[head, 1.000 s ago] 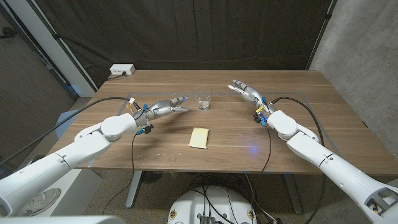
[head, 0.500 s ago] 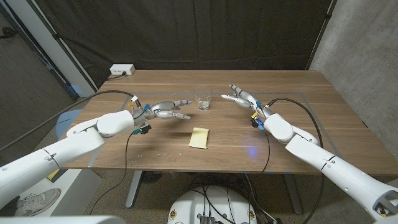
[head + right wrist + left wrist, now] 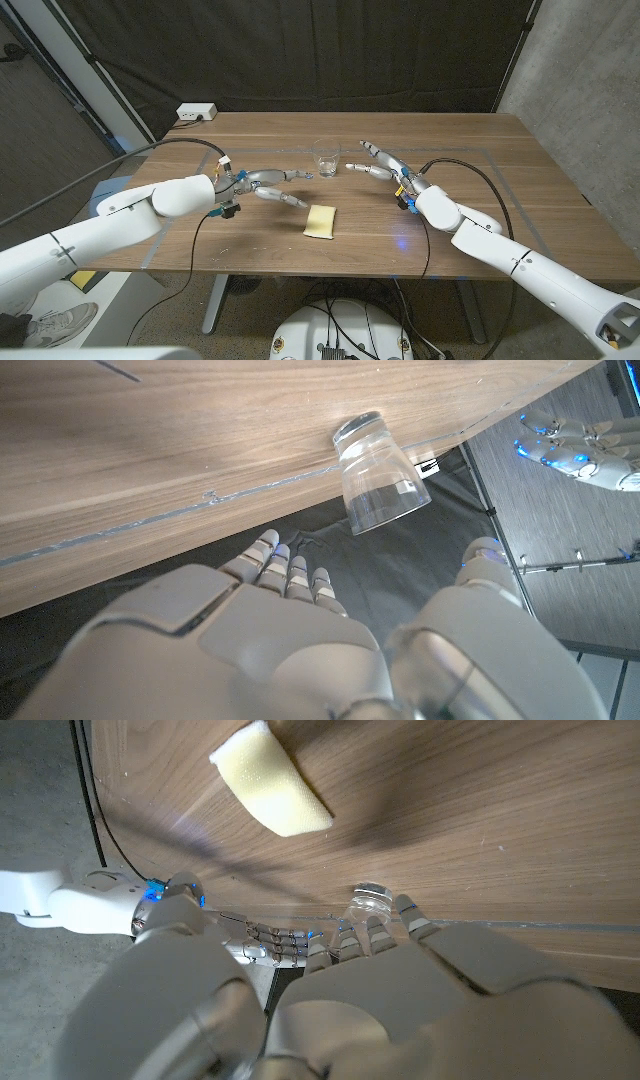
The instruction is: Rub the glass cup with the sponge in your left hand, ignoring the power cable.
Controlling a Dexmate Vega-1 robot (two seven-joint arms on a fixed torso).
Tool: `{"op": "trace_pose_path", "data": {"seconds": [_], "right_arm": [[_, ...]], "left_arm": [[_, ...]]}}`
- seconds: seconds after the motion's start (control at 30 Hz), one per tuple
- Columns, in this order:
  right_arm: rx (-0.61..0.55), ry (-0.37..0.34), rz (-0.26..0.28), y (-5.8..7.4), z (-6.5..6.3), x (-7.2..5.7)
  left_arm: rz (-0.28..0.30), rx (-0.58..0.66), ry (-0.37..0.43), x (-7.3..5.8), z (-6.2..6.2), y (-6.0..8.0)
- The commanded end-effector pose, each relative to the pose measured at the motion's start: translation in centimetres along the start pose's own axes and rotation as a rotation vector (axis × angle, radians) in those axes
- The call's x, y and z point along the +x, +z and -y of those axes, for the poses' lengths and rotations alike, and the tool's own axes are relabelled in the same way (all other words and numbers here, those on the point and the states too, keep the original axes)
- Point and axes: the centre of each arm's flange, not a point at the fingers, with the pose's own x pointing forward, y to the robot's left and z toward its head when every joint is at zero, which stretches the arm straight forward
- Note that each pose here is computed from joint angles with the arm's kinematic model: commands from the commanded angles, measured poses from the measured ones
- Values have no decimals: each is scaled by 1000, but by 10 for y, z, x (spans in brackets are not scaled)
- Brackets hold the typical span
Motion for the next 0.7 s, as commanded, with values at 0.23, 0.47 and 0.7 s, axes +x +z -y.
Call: {"op": "trace_pose_path", "data": {"seconds": [0.23, 0.47, 0.7], "right_arm": [[-88, 46, 36, 22, -18, 17], [-87, 68, 36, 27, -24, 27], [-53, 95, 1, 25, -29, 40]], "left_arm": [[-67, 184, -48, -13, 6, 18], [-86, 210, -43, -15, 8, 20], [-85, 210, -37, -16, 8, 21]]}}
